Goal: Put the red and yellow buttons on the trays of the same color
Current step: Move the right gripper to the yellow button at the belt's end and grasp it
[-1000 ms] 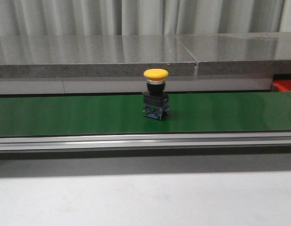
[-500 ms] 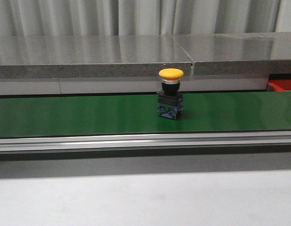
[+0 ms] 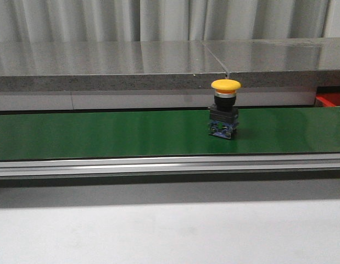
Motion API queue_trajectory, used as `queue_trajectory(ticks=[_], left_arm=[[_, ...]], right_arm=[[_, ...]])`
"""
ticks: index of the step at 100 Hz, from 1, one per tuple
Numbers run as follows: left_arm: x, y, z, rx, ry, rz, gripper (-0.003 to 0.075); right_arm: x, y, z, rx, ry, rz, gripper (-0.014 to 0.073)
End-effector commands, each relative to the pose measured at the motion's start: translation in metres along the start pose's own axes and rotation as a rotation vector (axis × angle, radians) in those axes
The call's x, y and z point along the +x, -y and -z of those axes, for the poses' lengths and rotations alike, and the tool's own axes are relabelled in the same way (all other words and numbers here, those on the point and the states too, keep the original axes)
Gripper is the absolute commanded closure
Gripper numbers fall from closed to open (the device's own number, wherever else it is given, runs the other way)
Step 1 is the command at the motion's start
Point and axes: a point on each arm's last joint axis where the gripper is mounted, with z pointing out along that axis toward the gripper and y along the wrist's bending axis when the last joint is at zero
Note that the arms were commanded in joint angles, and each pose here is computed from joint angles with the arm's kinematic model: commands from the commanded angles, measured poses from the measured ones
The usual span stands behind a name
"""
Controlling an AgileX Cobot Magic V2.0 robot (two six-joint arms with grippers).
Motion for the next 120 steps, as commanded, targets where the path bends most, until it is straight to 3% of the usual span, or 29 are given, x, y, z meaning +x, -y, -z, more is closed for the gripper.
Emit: queue_trajectory(ticks=[1,25,51,93,120], left_arm=[[-0.015,0.002,0.003,0.010,0.096,0.010,0.0739],[-0.015,0.002,0.003,0.010,0.096,0.010,0.0739],[-0.015,0.002,0.003,0.010,0.096,0.010,0.0739],[-0.015,0.002,0.003,0.010,0.096,0.010,0.0739],[-0.015,0.002,0.003,0.010,0.096,0.010,0.0739]], right_arm=[[0.006,-0.017,0.019,-0.006,0.085,0.030,-0.0039],[0.044,-0.053,0.002,-0.118,-0.024,0.116,-0.0039],[0.049,-0.085,-0.017,-0.195,-0.034,0.235,-0.0039],[0.051,-0.118,-0.061,-0.258,-0.075,0.318,-0.0039],[0.049,-0.118,-0.088,-0.225,-0.058,0.330,-0.0039]])
